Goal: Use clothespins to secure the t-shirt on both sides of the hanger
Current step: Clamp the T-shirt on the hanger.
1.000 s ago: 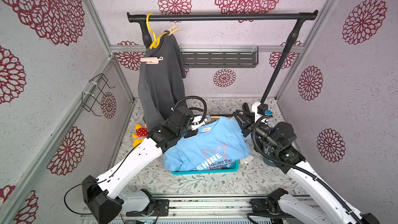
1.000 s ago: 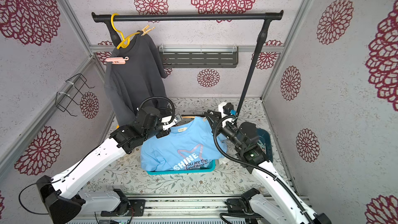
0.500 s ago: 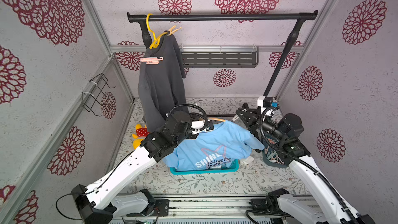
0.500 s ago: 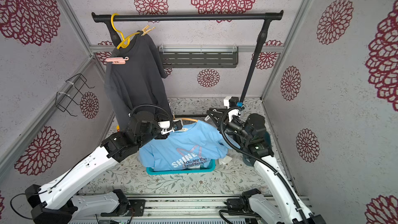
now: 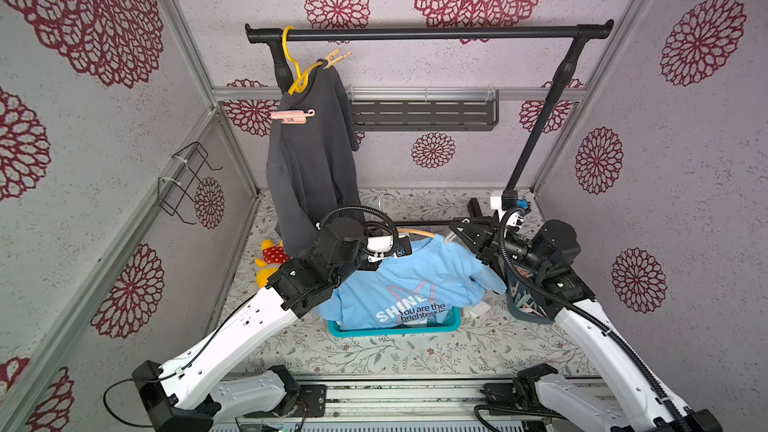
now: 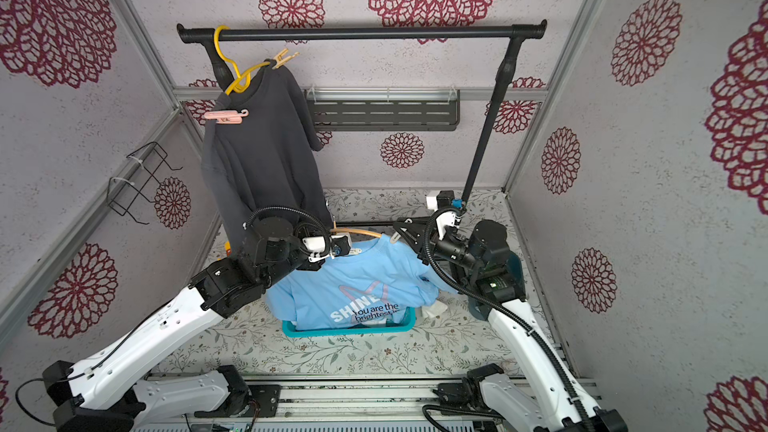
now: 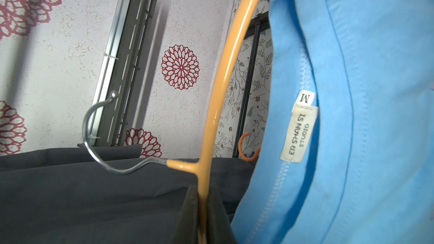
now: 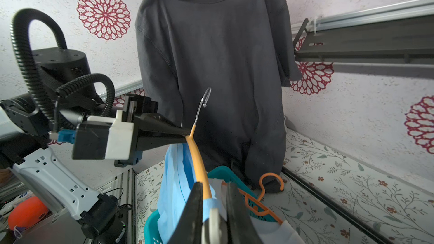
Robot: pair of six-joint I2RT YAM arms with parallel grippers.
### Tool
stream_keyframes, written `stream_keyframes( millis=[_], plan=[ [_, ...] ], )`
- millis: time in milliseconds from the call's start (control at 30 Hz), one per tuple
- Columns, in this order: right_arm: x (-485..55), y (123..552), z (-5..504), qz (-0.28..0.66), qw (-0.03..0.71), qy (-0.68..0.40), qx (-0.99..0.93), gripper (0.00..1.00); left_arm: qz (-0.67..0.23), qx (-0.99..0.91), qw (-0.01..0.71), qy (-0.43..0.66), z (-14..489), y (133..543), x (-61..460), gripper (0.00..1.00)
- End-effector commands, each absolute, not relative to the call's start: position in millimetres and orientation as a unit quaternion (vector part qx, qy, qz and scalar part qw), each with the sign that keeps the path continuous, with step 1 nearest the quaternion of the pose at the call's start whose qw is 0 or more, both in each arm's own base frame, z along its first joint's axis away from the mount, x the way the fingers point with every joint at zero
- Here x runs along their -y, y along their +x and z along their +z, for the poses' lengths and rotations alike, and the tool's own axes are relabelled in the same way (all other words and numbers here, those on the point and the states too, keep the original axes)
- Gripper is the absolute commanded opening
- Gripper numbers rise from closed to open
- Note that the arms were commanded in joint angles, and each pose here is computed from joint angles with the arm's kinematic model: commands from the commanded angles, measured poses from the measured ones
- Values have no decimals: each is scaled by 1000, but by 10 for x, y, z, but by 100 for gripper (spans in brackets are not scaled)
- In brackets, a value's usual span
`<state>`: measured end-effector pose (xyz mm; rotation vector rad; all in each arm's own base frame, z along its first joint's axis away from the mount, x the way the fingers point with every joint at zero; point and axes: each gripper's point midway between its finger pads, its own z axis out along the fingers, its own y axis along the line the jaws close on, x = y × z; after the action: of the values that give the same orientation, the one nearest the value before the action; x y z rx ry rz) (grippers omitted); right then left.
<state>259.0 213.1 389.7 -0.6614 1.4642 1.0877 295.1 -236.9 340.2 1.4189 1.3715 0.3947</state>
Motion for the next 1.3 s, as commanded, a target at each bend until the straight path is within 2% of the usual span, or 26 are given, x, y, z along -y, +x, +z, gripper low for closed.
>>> stream_keyframes(
  millis=[0, 533, 1267],
  plan=[
    [-2133, 2491, 3992, 472, 567, -292, -608, 0, 166, -554, 580, 574, 3704, 2910, 2382, 0],
    [-2208, 2384, 3664, 486, 543, -324, -604, 0, 137, -567, 594, 553, 3728, 2896, 2413, 0],
    [-2378, 2324, 3138, 401, 542, -379, -634, 0, 101, -605, 587, 528, 3678, 2956, 2432, 0]
  ],
)
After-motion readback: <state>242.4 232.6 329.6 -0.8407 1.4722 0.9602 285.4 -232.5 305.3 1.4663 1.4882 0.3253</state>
